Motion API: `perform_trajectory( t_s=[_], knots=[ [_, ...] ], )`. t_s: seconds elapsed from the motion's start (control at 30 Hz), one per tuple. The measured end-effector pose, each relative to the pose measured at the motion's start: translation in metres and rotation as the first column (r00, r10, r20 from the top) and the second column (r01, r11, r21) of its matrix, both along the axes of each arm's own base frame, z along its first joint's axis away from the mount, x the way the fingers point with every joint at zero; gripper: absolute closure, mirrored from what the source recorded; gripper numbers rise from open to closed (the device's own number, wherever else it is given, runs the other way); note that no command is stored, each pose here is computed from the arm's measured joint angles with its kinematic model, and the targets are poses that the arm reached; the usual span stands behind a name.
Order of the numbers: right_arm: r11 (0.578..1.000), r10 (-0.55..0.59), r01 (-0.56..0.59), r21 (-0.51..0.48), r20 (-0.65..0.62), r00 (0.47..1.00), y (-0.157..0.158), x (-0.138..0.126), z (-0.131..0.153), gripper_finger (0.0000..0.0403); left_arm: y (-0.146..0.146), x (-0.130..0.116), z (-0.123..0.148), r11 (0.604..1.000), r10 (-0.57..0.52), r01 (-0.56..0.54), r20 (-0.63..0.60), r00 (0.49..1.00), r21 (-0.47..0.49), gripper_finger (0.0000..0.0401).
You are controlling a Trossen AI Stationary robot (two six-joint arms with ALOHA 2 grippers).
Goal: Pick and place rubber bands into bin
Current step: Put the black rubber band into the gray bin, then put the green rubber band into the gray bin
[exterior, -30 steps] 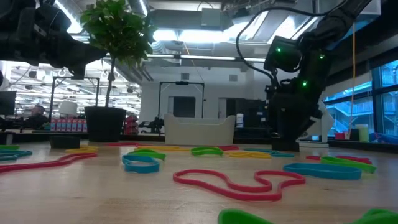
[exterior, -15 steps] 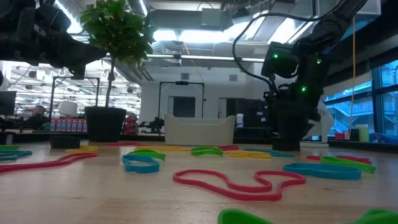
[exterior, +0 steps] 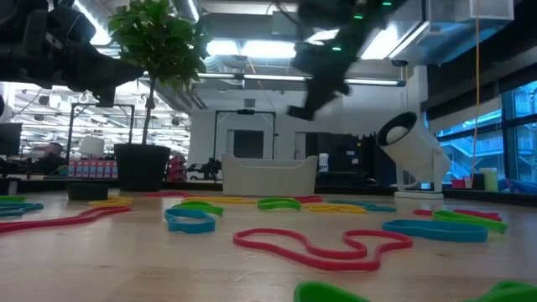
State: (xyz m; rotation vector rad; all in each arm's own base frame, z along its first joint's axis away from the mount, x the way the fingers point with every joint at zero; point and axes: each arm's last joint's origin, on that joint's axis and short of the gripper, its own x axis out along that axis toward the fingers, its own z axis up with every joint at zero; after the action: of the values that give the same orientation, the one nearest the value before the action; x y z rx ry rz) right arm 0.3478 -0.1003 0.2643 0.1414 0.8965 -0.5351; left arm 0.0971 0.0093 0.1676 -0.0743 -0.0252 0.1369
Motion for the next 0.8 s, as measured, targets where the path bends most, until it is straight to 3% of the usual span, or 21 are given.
perform_trajectory(
  t_s=[0.1, 0.33, 0.53, 0.8],
  knots=[
    [1.000, 0.024, -0.025, -0.015, -0.047, 0.999, -0.015, 0.035, -0.003, 0.0401, 0.000, 0.000, 0.000, 1.000, 0.000, 0.000, 0.000, 1.000, 0.000, 0.0397],
    [1.000, 0.001, 0.003, 0.024, -0.179, 0.984, -0.056, 0.090, -0.054, 0.0399, 0.000, 0.000, 0.000, 1.000, 0.000, 0.000, 0.000, 1.000, 0.000, 0.0397],
    [0.992, 0.000, 0.032, 0.123, -0.251, 0.968, -0.078, 0.097, -0.096, 0.0370, 0.000, 0.000, 0.000, 1.000, 0.000, 0.000, 0.000, 1.000, 0.000, 0.0397],
    [0.983, -0.041, 0.082, 0.164, -0.237, 0.971, -0.090, 0.090, -0.093, 0.0304, 0.000, 0.000, 0.000, 1.000, 0.000, 0.000, 0.000, 1.000, 0.000, 0.0397]
  ],
)
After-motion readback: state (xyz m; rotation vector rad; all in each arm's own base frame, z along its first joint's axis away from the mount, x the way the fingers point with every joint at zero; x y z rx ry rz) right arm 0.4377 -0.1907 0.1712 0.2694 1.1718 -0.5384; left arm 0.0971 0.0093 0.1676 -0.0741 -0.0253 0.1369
